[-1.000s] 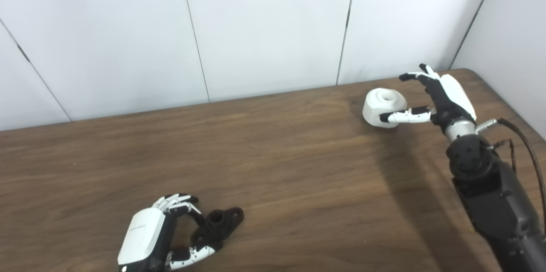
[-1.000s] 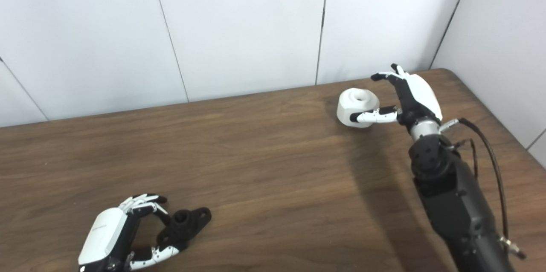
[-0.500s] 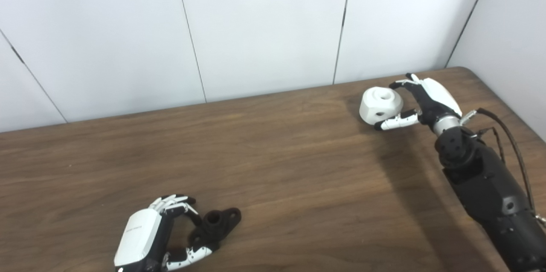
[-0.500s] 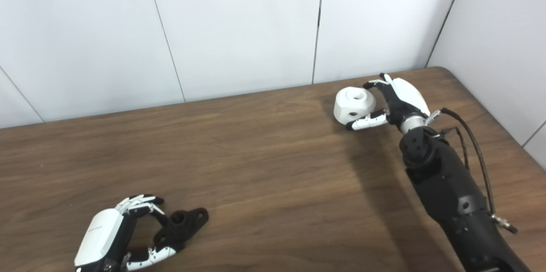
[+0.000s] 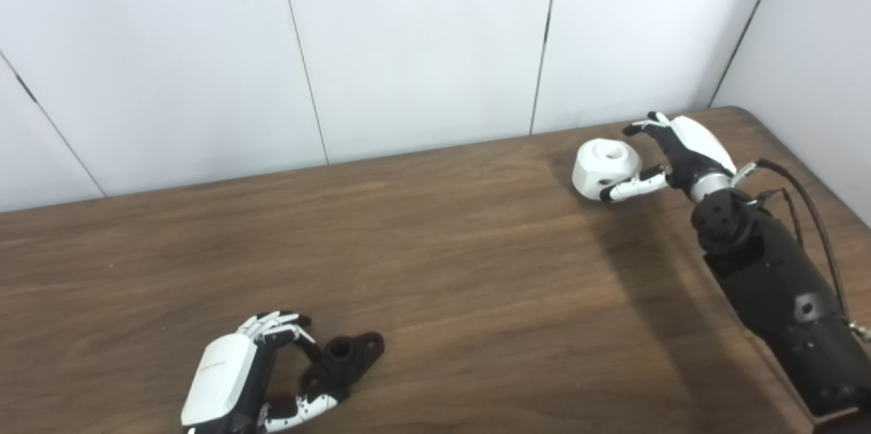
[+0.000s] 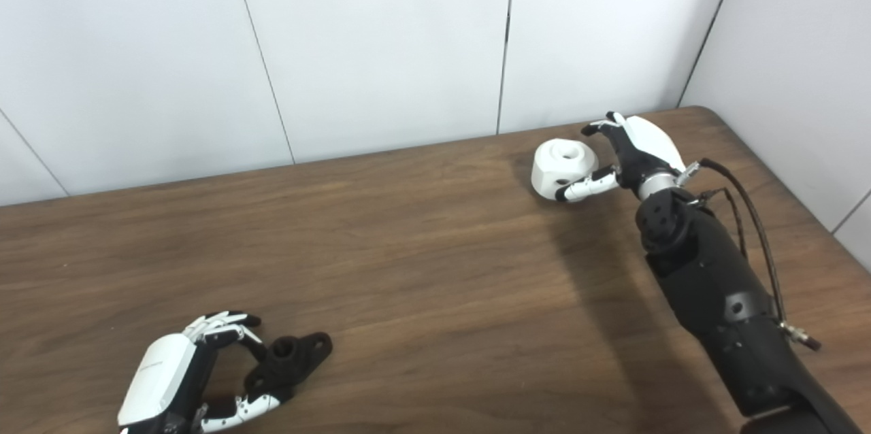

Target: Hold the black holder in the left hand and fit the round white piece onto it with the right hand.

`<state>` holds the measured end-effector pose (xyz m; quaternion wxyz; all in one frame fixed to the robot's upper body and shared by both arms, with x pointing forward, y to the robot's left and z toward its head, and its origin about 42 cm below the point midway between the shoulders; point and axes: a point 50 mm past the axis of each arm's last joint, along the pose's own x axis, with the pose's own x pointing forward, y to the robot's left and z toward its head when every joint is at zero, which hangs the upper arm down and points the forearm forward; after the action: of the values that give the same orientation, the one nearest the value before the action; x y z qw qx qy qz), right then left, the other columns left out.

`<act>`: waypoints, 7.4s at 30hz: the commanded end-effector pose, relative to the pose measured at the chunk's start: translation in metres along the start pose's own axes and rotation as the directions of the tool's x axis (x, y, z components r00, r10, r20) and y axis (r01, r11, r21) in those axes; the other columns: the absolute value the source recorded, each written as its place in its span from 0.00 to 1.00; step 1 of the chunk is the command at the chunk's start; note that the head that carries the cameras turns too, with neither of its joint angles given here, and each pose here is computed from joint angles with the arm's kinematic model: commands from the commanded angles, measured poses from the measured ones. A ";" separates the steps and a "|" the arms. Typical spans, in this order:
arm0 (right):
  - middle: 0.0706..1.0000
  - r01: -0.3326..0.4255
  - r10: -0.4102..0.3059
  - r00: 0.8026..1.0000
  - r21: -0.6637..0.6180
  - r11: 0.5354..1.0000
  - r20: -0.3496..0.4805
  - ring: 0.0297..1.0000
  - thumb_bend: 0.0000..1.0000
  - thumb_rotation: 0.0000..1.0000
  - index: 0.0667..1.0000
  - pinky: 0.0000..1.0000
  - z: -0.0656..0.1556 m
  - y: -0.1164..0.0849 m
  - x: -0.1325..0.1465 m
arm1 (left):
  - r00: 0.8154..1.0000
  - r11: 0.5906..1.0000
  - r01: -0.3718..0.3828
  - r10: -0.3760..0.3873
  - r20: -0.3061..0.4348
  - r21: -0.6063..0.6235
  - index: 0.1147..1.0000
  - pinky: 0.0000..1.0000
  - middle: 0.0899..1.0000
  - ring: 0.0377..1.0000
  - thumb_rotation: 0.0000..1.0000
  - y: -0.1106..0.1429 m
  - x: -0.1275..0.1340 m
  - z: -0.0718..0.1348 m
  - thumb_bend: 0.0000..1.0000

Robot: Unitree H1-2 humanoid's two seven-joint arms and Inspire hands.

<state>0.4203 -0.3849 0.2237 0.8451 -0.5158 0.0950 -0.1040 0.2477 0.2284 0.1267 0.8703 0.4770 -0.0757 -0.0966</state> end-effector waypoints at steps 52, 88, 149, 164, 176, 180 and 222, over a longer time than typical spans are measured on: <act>0.86 0.088 -0.080 0.991 -0.071 0.994 0.110 0.97 0.52 0.13 0.45 0.96 0.005 -0.014 0.006 | 0.998 0.998 0.051 -0.049 -0.047 0.040 0.42 0.88 0.74 0.82 0.04 0.000 -0.008 -0.010 0.52; 0.85 0.018 -0.001 0.951 -0.051 0.999 0.309 0.96 0.52 0.14 0.45 0.92 0.059 -0.023 -0.061 | 0.998 0.998 0.044 -0.043 -0.039 0.042 0.42 0.90 0.75 0.83 0.04 -0.008 -0.008 -0.008 0.52; 0.85 -0.224 0.217 0.627 -0.093 0.970 0.748 0.97 0.52 0.14 0.45 1.00 0.192 0.033 -0.158 | 0.998 0.998 0.040 -0.038 -0.045 0.056 0.42 0.91 0.76 0.84 0.05 -0.031 0.009 0.040 0.52; 0.85 -0.228 0.205 0.619 -0.077 0.971 0.758 0.97 0.52 0.14 0.45 1.00 0.203 0.049 -0.159 | 0.998 0.997 0.047 -0.045 -0.041 0.063 0.42 0.91 0.76 0.84 0.05 -0.034 0.009 0.041 0.52; 0.85 -0.225 0.225 0.621 -0.105 0.969 0.751 0.98 0.52 0.14 0.45 1.00 0.204 0.059 -0.157 | 0.998 0.997 0.047 -0.044 -0.041 0.062 0.42 0.91 0.76 0.85 0.05 -0.035 0.009 0.042 0.52; 0.86 -0.223 0.228 0.618 -0.110 0.969 0.752 0.98 0.52 0.14 0.45 1.00 0.205 0.061 -0.157 | 0.998 0.997 0.046 -0.044 -0.043 0.058 0.42 0.91 0.76 0.85 0.05 -0.036 0.009 0.043 0.52; 0.85 -0.231 0.227 0.628 -0.100 0.968 0.744 0.98 0.52 0.14 0.45 1.00 0.202 0.081 -0.156 | 0.998 0.997 0.055 -0.053 -0.038 0.062 0.42 0.91 0.76 0.84 0.05 -0.041 0.010 0.042 0.52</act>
<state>0.3275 -0.1321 0.2403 0.8204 -0.4900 -0.1686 0.2416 0.2489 0.1754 0.1268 0.8596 0.5006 -0.0696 -0.0750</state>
